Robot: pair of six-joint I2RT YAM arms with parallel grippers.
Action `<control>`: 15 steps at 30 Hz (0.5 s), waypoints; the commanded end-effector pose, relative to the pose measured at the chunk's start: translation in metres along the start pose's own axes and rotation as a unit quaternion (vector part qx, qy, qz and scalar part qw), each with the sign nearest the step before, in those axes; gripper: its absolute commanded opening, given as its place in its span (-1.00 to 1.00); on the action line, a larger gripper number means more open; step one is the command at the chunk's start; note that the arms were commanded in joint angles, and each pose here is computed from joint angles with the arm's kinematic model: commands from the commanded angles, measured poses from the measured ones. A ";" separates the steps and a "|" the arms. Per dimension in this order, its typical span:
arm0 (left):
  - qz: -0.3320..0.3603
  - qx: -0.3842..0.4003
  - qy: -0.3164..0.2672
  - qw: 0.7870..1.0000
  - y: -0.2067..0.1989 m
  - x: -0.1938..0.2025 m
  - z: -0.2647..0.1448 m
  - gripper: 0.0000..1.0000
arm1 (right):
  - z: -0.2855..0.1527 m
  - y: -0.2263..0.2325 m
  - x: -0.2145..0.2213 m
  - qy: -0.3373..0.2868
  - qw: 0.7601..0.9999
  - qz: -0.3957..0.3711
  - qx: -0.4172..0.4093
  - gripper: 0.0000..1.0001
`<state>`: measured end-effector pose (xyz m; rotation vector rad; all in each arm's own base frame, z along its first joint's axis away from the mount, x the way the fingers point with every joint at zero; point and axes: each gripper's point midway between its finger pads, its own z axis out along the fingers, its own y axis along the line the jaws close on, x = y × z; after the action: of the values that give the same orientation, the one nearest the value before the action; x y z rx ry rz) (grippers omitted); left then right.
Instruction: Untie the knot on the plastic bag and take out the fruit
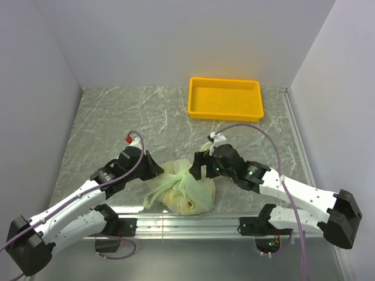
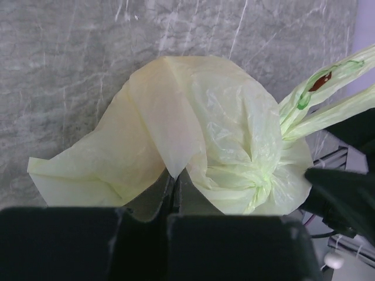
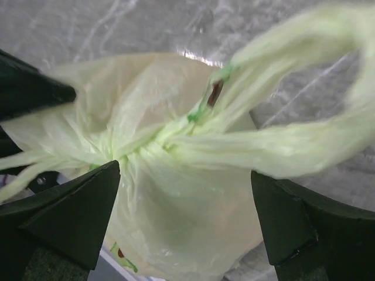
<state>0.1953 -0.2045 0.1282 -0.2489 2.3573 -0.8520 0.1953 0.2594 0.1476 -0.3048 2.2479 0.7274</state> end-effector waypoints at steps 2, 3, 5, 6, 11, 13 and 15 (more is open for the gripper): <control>-0.030 0.012 -0.047 0.998 -0.008 -0.018 -0.003 -0.99 | -0.009 0.017 -0.009 -0.023 0.999 -0.001 0.029 0.93; -0.036 0.007 -0.048 0.998 -0.004 -0.015 -0.002 -0.99 | -0.010 0.021 -0.006 -0.021 0.999 -0.003 0.028 0.90; -0.050 0.010 -0.059 0.997 -0.003 -0.018 -0.003 -0.99 | -0.013 0.032 0.005 -0.014 0.999 -0.015 0.025 0.81; -0.053 0.008 -0.065 0.996 -0.001 -0.018 -0.003 -0.99 | -0.010 0.034 0.011 -0.006 0.999 -0.021 0.030 0.79; -0.062 0.008 -0.088 0.994 -0.002 -0.028 -0.006 -0.99 | 0.006 0.030 0.028 0.014 0.997 -0.036 0.070 0.74; -0.068 -0.007 -0.107 0.992 0.004 -0.035 -0.006 -0.99 | 0.013 0.024 0.035 0.025 0.995 -0.044 0.086 0.66; -0.072 -0.016 -0.122 0.990 0.007 -0.040 -0.005 -0.99 | 0.015 0.008 0.037 0.023 0.990 -0.054 0.126 0.27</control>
<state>0.2080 -0.1872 0.1308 -0.4451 2.2487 -0.8142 0.1606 0.2844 0.1107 -0.3972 2.3468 0.4919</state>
